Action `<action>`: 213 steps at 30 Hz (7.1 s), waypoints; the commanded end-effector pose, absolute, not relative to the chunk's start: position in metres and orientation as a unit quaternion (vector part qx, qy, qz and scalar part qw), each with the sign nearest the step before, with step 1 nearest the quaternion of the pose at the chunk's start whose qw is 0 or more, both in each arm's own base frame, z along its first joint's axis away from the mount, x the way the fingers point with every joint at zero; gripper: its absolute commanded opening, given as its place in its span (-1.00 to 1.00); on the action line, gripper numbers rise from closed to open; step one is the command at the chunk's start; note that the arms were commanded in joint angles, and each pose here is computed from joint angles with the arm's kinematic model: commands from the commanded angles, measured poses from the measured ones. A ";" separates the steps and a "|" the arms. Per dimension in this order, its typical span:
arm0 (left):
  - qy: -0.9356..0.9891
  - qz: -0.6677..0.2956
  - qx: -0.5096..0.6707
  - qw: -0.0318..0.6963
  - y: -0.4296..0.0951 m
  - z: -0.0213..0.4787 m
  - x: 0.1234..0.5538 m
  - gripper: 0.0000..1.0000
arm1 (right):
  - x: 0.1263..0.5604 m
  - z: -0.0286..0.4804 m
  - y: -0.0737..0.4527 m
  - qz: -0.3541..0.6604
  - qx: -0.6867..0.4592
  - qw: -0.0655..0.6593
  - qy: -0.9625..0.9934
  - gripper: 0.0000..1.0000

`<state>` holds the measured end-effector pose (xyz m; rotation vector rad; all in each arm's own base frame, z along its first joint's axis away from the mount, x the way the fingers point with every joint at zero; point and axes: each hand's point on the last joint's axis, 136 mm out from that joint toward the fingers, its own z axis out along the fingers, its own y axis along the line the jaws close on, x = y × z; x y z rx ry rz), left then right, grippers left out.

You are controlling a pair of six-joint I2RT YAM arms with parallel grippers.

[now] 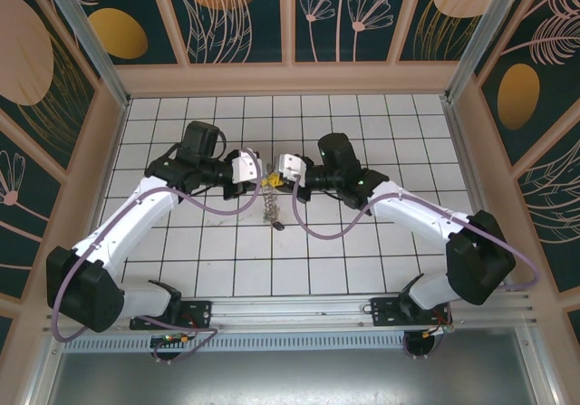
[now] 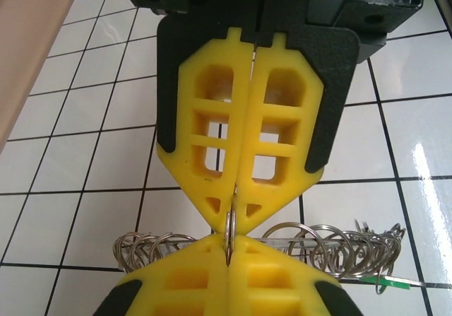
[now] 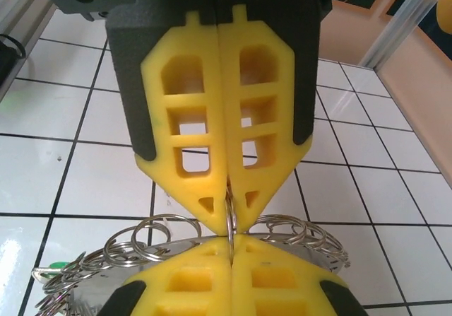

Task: Put the keys on the keyring

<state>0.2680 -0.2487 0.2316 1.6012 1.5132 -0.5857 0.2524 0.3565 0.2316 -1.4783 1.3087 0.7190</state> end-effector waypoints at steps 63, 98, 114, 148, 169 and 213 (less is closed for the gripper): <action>0.588 -0.248 0.616 0.462 -0.248 0.252 0.273 -1.00 | 0.248 0.254 0.343 0.285 -0.605 0.519 0.533 -0.54; 0.589 -0.302 0.592 0.460 -0.259 0.261 0.274 -0.96 | 0.253 0.258 0.364 0.328 -0.588 0.522 0.523 -1.00; 0.595 -0.307 0.582 0.461 -0.254 0.253 0.270 -0.46 | 0.240 0.302 0.337 0.412 -0.470 0.611 0.486 -1.00; 0.575 -0.293 0.568 0.510 -0.245 0.273 0.269 -0.41 | 0.249 0.318 0.334 0.445 -0.407 0.635 0.482 -1.00; 0.544 -0.367 0.568 0.496 -0.256 0.287 0.261 -0.42 | 0.238 0.316 0.341 0.449 -0.440 0.625 0.463 -1.00; 0.621 -0.217 0.597 0.459 -0.227 0.242 0.281 -1.00 | 0.259 0.241 0.349 0.267 -0.641 0.480 0.536 -0.02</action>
